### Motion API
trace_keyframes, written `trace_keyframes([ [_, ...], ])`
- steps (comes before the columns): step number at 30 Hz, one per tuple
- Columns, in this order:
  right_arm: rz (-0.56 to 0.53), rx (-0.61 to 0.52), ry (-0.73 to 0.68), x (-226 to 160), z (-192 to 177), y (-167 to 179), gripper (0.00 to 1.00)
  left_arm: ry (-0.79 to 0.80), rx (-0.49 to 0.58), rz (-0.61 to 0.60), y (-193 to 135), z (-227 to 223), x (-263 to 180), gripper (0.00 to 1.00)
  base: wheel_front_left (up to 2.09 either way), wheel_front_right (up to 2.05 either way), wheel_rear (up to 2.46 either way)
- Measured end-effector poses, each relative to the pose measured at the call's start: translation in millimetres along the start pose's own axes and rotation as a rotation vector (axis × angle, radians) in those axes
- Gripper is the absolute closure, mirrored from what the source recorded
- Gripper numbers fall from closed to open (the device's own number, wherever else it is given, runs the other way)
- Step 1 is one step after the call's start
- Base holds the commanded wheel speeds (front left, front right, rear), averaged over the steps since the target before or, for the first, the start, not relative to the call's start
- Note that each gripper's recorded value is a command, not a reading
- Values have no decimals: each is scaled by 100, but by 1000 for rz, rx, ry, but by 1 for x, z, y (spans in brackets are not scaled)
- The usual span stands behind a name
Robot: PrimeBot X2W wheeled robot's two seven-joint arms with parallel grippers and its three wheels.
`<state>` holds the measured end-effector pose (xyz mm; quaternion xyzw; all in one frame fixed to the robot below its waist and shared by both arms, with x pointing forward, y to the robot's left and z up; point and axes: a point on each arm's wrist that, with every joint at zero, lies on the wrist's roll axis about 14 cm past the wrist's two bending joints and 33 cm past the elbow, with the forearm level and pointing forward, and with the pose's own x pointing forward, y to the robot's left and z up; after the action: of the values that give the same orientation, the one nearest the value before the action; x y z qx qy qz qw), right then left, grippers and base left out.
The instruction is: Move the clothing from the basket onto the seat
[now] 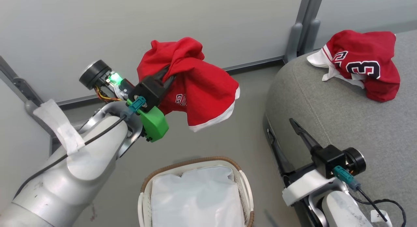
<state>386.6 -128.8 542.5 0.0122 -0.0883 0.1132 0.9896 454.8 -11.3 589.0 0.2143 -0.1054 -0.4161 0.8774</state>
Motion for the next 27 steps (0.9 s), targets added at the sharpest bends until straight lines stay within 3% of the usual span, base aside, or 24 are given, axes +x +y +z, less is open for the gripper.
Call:
trace_keyframes([
  [5,82,-2,-50,7,17,26,0,-32,60,-4,6,28,-2,100,0,0,0],
  [10,107,-18,-67,15,24,32,0,-64,72,-20,2,44,-1,100,0,0,0],
  [16,126,-101,-32,29,15,30,0,-89,78,-48,-7,54,-3,100,0,0,0],
  [27,228,-189,-104,64,43,55,0,-92,73,-78,-19,56,-6,100,0,0,0],
])
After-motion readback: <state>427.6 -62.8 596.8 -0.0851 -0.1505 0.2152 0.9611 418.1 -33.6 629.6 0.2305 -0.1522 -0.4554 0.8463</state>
